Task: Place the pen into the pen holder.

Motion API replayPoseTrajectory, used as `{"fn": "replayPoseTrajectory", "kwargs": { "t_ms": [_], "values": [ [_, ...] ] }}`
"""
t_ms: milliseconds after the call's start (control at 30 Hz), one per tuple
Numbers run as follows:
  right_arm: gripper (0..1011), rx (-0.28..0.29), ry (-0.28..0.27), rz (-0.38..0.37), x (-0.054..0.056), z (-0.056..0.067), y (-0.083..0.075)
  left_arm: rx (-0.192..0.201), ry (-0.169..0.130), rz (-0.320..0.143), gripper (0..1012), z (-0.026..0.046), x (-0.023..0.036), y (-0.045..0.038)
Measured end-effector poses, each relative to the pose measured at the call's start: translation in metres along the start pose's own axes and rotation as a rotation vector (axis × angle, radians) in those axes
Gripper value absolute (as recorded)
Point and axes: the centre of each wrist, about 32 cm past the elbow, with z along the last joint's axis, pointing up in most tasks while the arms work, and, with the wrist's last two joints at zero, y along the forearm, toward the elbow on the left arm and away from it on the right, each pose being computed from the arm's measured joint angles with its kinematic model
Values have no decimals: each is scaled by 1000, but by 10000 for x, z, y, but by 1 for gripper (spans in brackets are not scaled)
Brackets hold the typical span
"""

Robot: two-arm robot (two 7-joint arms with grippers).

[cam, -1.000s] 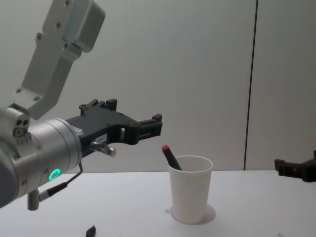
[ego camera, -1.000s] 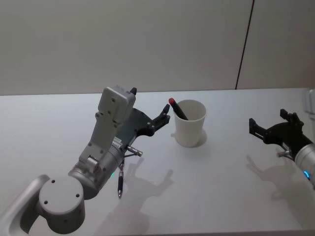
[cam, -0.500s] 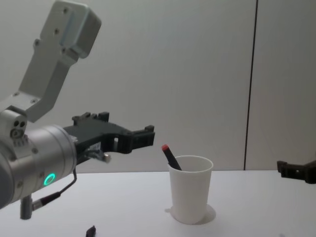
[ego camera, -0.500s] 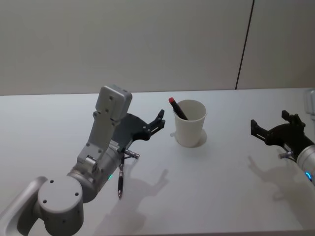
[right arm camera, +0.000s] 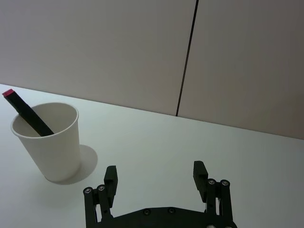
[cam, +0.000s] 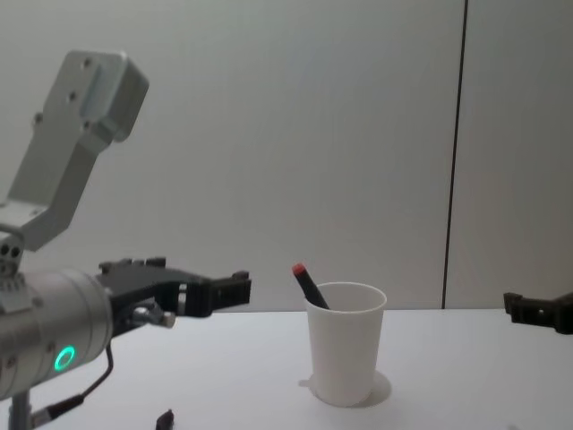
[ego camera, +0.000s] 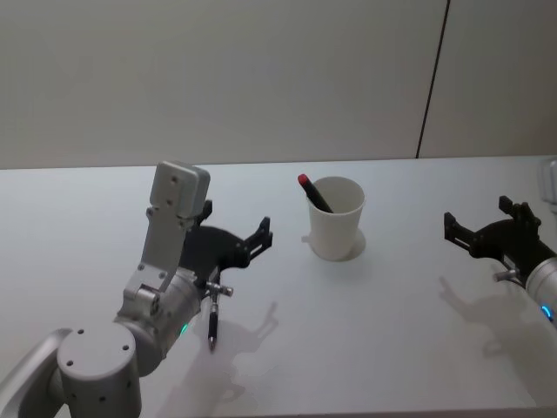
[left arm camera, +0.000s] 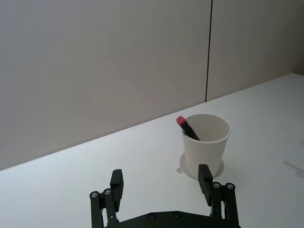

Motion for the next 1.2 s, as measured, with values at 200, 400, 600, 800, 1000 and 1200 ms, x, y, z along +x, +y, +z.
{"fn": "replayPoseTrajectory", "kwargs": {
  "t_ms": [200,400,600,800,1000,1200],
  "values": [
    [1001,-1,0,0,1,0,-2,60,41,15,1004,-63,25,17],
    [1001,-1,-1,0,1,0,-3,113,70,22,1004,-120,57,11],
    [1002,-1,-1,0,0,0,-3,181,87,22,1004,-168,98,-8],
    [1001,-1,-1,0,0,0,-3,253,88,13,1004,-192,151,-47],
    [1001,-1,-1,0,0,0,-3,315,83,2,1004,-201,196,-89],
    [1002,-1,-1,0,1,0,-3,360,81,-1,1004,-214,227,-117]
  ]
}}
